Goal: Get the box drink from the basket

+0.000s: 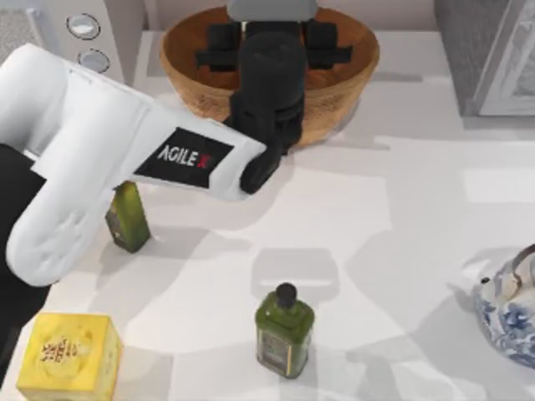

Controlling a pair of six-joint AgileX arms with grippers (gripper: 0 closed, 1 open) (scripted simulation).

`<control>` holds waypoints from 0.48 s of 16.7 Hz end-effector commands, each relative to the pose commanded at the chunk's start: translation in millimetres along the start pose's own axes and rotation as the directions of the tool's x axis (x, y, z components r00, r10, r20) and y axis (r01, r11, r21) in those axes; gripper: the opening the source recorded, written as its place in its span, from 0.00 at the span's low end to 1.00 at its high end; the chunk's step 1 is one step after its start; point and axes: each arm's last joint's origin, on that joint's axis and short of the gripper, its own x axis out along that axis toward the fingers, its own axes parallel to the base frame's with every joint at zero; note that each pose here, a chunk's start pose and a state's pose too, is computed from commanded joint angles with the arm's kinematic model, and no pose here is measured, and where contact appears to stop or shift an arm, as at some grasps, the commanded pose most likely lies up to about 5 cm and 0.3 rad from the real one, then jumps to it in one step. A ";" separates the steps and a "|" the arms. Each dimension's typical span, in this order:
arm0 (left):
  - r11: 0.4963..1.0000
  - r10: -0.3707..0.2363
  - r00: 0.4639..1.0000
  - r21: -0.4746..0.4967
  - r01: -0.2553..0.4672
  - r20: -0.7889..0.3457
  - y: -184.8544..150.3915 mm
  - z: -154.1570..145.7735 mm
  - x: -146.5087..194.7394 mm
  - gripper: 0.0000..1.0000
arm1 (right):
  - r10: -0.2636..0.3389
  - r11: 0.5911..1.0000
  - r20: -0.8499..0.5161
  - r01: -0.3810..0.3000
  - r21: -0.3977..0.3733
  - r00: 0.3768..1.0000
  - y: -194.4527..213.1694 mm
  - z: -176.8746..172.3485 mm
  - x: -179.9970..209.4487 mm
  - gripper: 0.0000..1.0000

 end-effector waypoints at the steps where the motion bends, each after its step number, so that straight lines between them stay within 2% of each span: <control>1: 1.000 0.000 1.000 0.000 0.000 0.000 0.0 0.0 0.0 0.00 | 0.000 1.000 0.000 0.000 0.000 1.000 0.0 0.0 0.0 1.00; 8: 1.000 -0.010 1.000 -0.005 0.010 0.007 -4.0 10.1 -2.8 0.00 | 0.000 1.000 0.000 0.000 0.000 1.000 0.0 0.0 0.0 1.00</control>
